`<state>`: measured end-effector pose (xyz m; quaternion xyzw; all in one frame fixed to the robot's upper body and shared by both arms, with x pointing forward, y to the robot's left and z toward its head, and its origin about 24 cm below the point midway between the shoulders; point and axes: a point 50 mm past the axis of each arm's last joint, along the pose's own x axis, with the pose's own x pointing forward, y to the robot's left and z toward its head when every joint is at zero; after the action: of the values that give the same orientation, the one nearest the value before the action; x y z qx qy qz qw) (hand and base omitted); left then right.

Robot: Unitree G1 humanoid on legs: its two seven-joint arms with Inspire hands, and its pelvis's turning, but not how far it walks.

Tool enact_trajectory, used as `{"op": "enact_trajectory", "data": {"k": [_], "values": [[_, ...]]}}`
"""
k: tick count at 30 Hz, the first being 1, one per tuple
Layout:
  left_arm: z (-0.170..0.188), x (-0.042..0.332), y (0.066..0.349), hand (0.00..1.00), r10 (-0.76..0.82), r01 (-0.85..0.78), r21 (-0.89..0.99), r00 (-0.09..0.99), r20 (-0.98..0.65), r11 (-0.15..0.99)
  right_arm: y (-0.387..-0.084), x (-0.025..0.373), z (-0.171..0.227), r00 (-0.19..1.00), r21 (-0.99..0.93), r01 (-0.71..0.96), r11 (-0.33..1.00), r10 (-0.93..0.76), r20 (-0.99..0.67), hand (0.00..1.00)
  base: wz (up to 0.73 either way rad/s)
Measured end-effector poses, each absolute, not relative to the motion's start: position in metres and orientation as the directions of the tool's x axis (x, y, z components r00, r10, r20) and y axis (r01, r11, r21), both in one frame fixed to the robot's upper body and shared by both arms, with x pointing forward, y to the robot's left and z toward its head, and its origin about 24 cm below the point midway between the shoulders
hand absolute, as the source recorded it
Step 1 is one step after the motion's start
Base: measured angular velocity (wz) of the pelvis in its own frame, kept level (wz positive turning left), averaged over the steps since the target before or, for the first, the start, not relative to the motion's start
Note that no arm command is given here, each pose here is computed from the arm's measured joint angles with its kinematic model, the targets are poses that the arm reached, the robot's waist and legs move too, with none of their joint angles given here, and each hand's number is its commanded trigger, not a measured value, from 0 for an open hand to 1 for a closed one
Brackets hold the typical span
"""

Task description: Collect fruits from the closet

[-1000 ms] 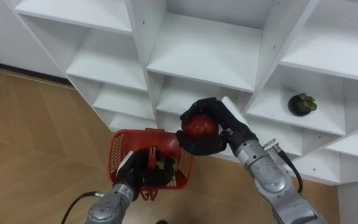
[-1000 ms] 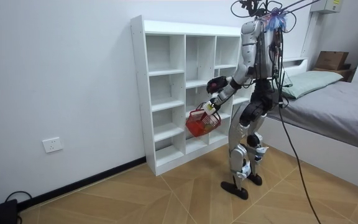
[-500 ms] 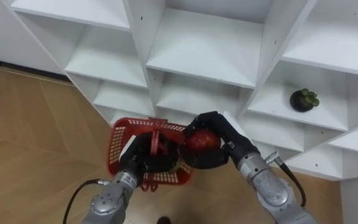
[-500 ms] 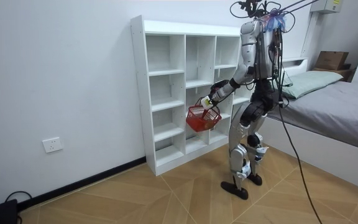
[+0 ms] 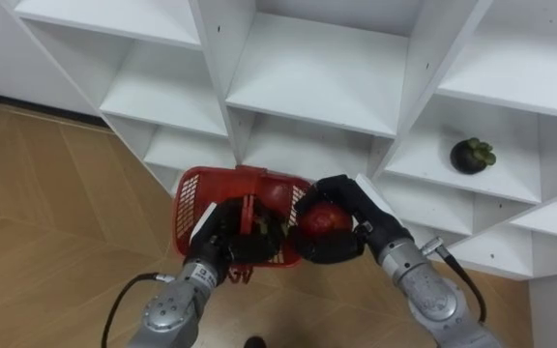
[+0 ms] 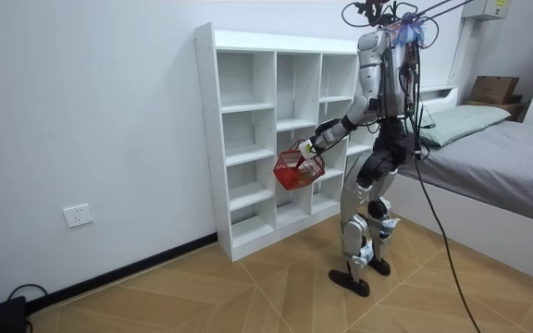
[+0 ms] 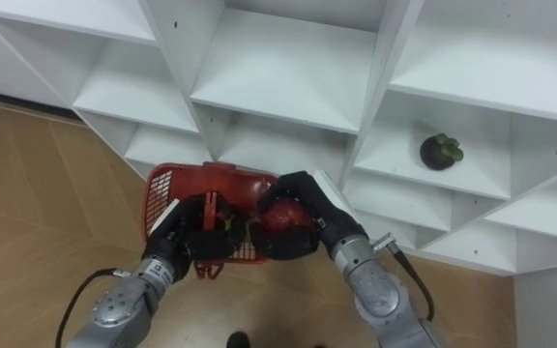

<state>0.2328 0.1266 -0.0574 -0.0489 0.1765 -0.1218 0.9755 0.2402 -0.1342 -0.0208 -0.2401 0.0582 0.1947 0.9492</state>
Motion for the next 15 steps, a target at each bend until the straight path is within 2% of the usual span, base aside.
{"op": "enact_trajectory", "data": {"k": [15], "values": [[-0.0534,0.2333,0.1231,1.00,-0.311,0.275,-0.156,0.899,-0.310,0.949,-0.1349,0.2414,-0.0195,0.938,-0.439,-0.346,0.829,0.298,-0.178,1.00,-0.02]]}}
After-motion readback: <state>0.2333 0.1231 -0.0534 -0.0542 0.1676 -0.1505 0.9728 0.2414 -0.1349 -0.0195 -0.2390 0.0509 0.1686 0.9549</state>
